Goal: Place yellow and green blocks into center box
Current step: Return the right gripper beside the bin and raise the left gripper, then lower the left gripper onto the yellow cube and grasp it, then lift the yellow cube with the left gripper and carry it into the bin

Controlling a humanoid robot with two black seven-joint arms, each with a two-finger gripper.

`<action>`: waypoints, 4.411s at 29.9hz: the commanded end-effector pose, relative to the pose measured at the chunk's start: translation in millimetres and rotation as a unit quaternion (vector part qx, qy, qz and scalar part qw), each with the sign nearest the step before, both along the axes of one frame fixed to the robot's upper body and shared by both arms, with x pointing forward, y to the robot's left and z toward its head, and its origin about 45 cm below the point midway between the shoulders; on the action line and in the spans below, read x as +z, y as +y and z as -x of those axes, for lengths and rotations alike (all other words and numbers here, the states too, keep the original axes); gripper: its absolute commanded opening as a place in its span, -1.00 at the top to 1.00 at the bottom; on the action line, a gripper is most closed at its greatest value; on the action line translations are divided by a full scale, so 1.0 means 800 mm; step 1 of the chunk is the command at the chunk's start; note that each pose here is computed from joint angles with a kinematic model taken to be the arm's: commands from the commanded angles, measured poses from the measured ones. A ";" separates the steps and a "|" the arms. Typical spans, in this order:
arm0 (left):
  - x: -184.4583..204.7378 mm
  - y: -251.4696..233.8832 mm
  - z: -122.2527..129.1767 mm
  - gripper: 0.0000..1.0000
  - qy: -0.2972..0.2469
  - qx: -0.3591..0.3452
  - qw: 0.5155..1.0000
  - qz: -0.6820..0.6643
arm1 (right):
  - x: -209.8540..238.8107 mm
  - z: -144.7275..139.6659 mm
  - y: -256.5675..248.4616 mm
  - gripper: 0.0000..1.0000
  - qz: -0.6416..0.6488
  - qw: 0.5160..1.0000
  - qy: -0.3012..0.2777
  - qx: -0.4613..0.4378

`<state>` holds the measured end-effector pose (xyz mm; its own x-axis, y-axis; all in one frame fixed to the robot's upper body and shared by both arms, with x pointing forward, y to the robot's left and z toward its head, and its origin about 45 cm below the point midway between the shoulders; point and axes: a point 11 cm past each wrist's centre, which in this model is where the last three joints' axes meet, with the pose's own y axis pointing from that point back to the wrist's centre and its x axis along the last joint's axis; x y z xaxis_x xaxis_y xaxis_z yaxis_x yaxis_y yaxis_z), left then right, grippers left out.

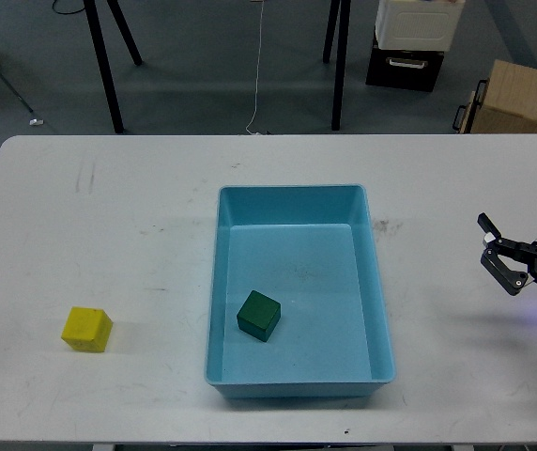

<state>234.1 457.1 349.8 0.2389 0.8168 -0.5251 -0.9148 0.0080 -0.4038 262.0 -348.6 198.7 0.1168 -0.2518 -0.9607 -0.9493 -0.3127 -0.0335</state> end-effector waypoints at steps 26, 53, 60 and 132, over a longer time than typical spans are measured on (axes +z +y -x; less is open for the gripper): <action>-0.012 -0.107 -0.087 -1.00 0.124 -0.226 0.843 -0.472 | -0.011 -0.006 0.012 -0.98 -0.018 1.000 -0.007 -0.011; -0.030 -0.252 -0.195 -1.00 0.119 -0.357 0.475 -0.795 | -0.019 0.001 0.001 -0.98 -0.016 1.000 -0.005 -0.023; -0.089 -0.179 -0.129 -1.00 0.189 -0.390 0.333 -0.837 | -0.027 0.003 -0.003 -0.98 -0.015 0.999 0.002 -0.028; -0.105 -0.206 -0.163 1.00 0.148 -0.343 0.356 -0.857 | -0.050 0.015 -0.011 -0.98 -0.015 0.999 0.013 -0.036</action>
<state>337.0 321.3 216.7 0.8887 -0.1961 0.4145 -0.3777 0.1994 0.9042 249.1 -356.5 157.6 0.0710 -0.2278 -0.9711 -0.9700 -0.2428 -0.0140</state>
